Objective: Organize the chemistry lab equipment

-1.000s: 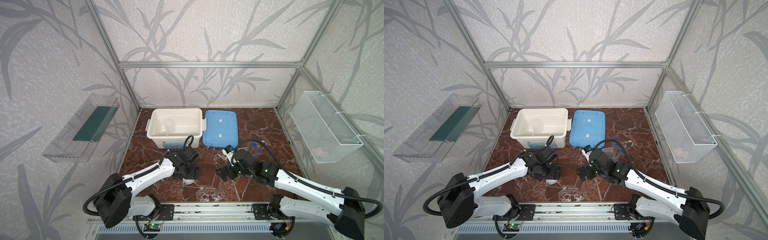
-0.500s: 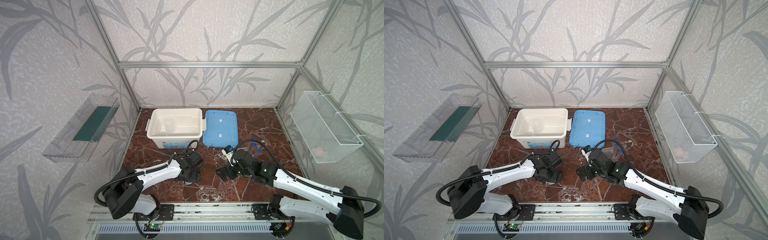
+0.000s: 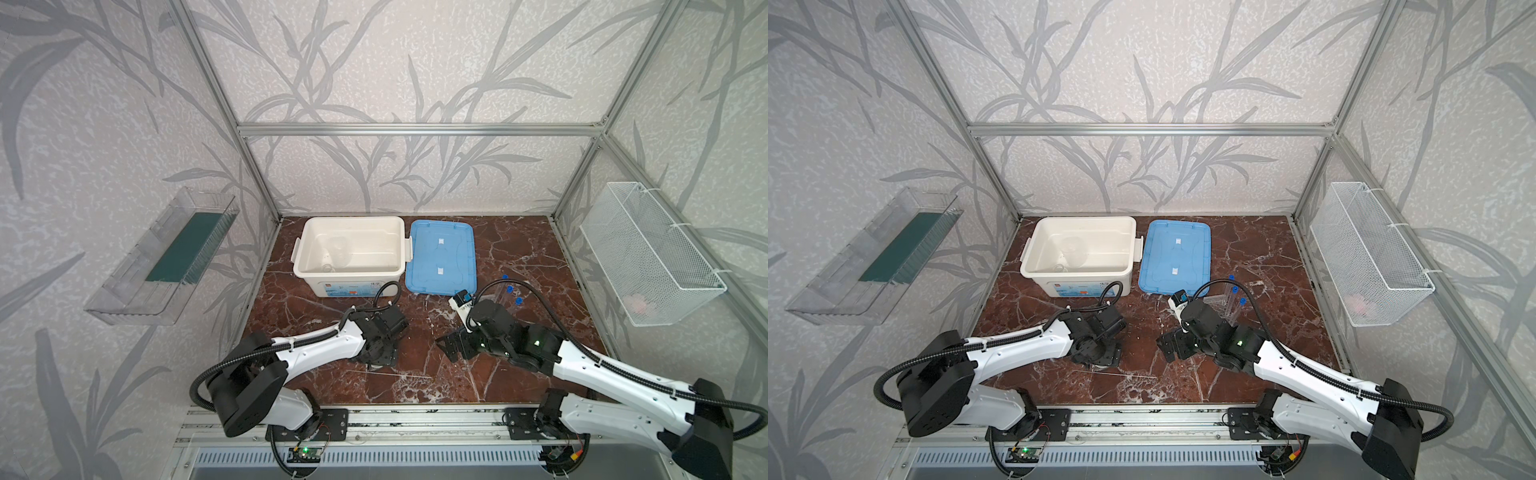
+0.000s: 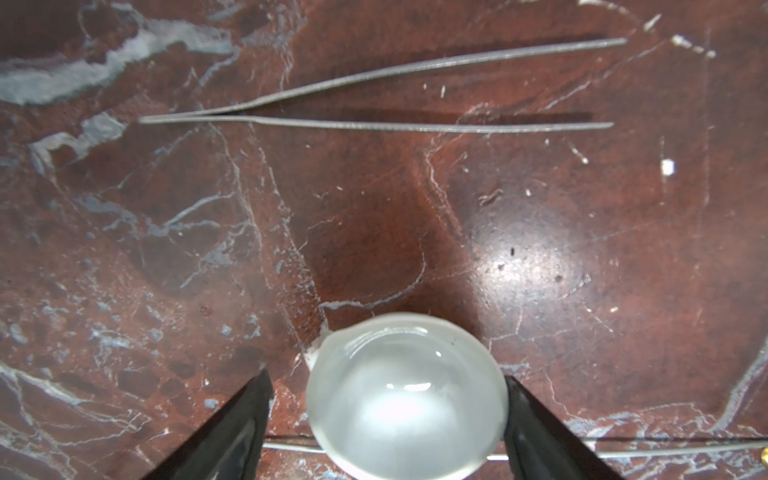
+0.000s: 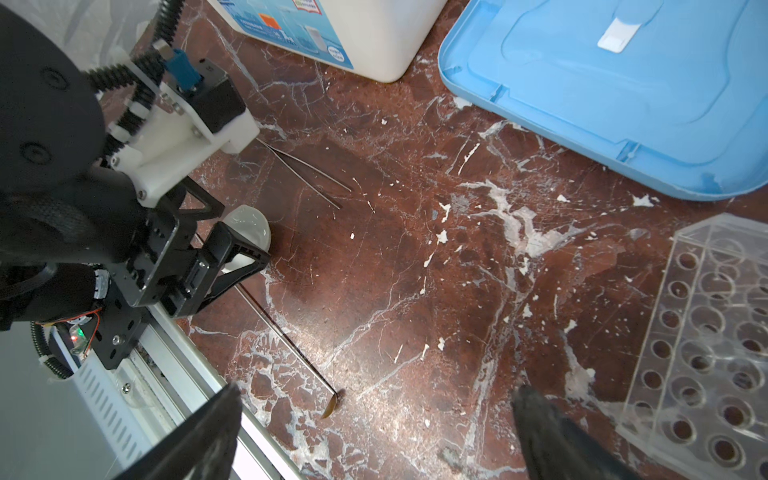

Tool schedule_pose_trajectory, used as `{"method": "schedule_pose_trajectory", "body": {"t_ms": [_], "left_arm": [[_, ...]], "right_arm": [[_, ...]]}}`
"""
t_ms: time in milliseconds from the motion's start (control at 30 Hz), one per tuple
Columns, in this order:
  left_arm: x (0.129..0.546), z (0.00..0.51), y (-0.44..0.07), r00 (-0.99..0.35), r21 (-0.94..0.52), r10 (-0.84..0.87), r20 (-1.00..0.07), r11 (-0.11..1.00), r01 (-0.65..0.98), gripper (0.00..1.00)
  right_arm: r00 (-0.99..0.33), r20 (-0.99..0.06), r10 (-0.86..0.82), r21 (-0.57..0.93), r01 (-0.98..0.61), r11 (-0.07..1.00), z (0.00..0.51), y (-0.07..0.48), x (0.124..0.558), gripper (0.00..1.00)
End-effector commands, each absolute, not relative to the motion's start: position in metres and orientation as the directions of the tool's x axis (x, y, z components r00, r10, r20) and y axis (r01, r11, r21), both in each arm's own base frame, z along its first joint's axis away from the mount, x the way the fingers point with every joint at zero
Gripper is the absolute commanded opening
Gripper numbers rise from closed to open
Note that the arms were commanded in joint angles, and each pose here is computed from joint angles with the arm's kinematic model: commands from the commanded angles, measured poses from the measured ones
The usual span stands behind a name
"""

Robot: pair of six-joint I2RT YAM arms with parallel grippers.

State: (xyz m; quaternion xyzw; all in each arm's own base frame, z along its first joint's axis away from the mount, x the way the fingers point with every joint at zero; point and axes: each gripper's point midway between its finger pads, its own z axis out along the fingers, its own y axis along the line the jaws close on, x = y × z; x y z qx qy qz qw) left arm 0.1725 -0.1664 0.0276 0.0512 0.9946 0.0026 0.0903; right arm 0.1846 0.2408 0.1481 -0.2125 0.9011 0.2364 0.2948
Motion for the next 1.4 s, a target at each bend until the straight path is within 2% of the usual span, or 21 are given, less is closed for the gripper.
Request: {"method": "schedule_pose_trajectory", "body": {"t_ms": [0, 167, 467, 733, 867, 1200, 1367], "left_arm": [[0.171, 0.021, -0.158, -0.979, 0.065, 0.104, -0.177, 0.993, 0.094, 0.85], [0.174, 0.025, -0.159, -0.976, 0.089, 0.124, -0.179, 0.990, 0.109, 0.80], [0.172, 0.019, -0.166, -0.976, 0.093, 0.140, -0.169, 0.988, 0.125, 0.77], [0.174, 0.020, -0.167, -0.975, 0.091, 0.139, -0.175, 0.988, 0.125, 0.68], [0.176, 0.025, -0.170, -0.973, 0.075, 0.132, -0.190, 0.990, 0.119, 0.59], [0.187, 0.060, -0.182, -0.955, 0.023, 0.148, -0.258, 0.989, 0.147, 0.53], [0.192, 0.105, -0.183, -0.930, -0.015, 0.149, -0.335, 0.987, 0.163, 0.51]], "right_arm": [[-0.733, -0.641, -0.229, 0.286, -0.505, 0.815, 0.154, 0.235, 0.187, 1.00], [-0.727, -0.650, -0.220, 0.278, -0.498, 0.821, 0.154, 0.231, 0.188, 1.00], [-0.725, -0.650, -0.230, 0.269, -0.502, 0.822, 0.154, 0.234, 0.190, 1.00], [-0.729, -0.646, -0.226, 0.277, -0.499, 0.821, 0.152, 0.235, 0.190, 1.00], [-0.727, -0.649, -0.225, 0.278, -0.502, 0.819, 0.154, 0.236, 0.191, 1.00], [-0.717, -0.665, -0.211, 0.292, -0.509, 0.809, 0.163, 0.240, 0.192, 1.00], [-0.679, -0.710, -0.186, 0.304, -0.534, 0.789, 0.190, 0.245, 0.196, 1.00]]}}
